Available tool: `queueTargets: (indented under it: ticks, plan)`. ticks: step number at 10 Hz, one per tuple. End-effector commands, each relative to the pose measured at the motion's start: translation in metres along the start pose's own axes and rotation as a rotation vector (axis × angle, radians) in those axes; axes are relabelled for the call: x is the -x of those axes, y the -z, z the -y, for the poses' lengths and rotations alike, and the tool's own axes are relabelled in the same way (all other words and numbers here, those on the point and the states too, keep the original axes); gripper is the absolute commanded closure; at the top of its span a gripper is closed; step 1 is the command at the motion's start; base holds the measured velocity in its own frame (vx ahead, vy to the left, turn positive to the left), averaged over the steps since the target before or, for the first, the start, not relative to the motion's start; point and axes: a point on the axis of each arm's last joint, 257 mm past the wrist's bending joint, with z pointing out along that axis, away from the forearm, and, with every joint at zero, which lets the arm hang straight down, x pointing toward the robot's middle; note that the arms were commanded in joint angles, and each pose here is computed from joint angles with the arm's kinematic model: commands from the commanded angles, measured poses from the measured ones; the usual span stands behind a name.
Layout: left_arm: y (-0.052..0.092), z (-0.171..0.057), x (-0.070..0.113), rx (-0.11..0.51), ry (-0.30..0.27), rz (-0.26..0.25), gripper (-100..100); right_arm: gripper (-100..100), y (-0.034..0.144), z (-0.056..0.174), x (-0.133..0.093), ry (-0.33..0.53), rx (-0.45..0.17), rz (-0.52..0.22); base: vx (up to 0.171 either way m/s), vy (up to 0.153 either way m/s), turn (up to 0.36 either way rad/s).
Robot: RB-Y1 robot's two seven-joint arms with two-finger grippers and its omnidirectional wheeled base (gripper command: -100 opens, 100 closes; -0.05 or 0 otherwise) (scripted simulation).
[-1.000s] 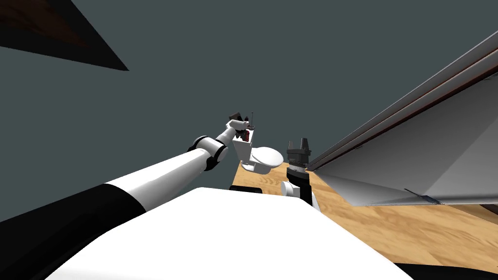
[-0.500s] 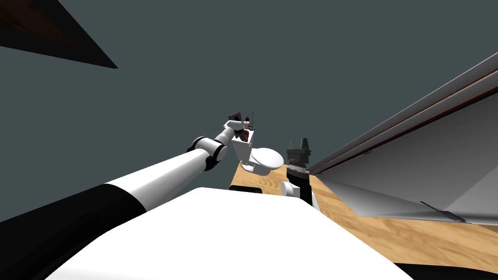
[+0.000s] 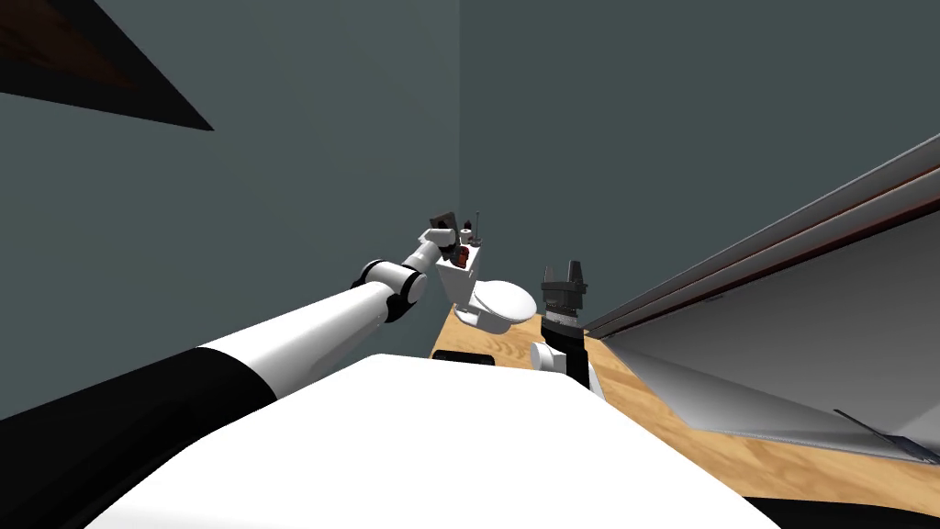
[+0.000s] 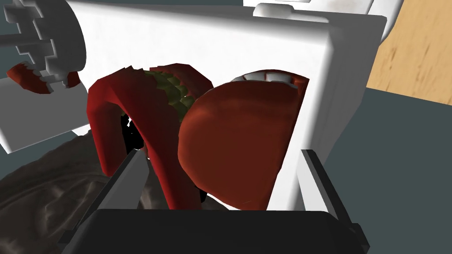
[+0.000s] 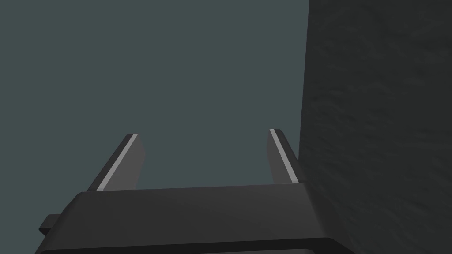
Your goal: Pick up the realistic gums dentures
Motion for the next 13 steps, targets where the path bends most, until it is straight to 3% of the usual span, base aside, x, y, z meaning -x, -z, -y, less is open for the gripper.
queueTargets:
  ticks: [1, 5, 6, 10, 11, 12, 13]
  plan:
    - [-0.0007, -0.001, 0.0048, 0.0, -0.016, -0.01, -100, 0, 0.0, 0.0, 0.0, 0.0, 0.0, 0.0, 0.017, -0.075, 0.092]
    - [-0.0018, -0.0031, 0.01, 0.0, -0.03, -0.022, -100, 0, 0.0, 0.0, 0.0, 0.0, 0.0, 0.0, 0.012, -0.078, 0.071]
    - [-0.0019, -0.0033, 0.0103, 0.0, -0.033, -0.022, 100, 0, 0.0, 0.0, 0.0, 0.0, 0.0, 0.0, 0.002, -0.007, -0.002]
    - [-0.002, -0.0036, 0.0103, 0.001, -0.033, -0.022, 100, 0, 0.0, 0.0, 0.0, 0.0, 0.0, 0.0, 0.0, 0.0, 0.0]
    - [-0.0022, -0.0039, 0.0103, 0.002, -0.033, -0.022, 0, 0, 0.0, 0.0, 0.0, 0.0, 0.0, 0.0, 0.0, 0.0, 0.0]
    - [-0.0007, -0.001, 0.0048, 0.0, -0.019, -0.01, 100, 0, 0.0, 0.0, 0.0, 0.0, 0.0, 0.0, -0.02, 0.072, -0.156]
    - [-0.0007, -0.001, 0.0048, 0.0, -0.016, -0.01, 100, 0, 0.0, 0.0, 0.0, 0.0, 0.0, 0.0, -0.024, 0.101, -0.127]
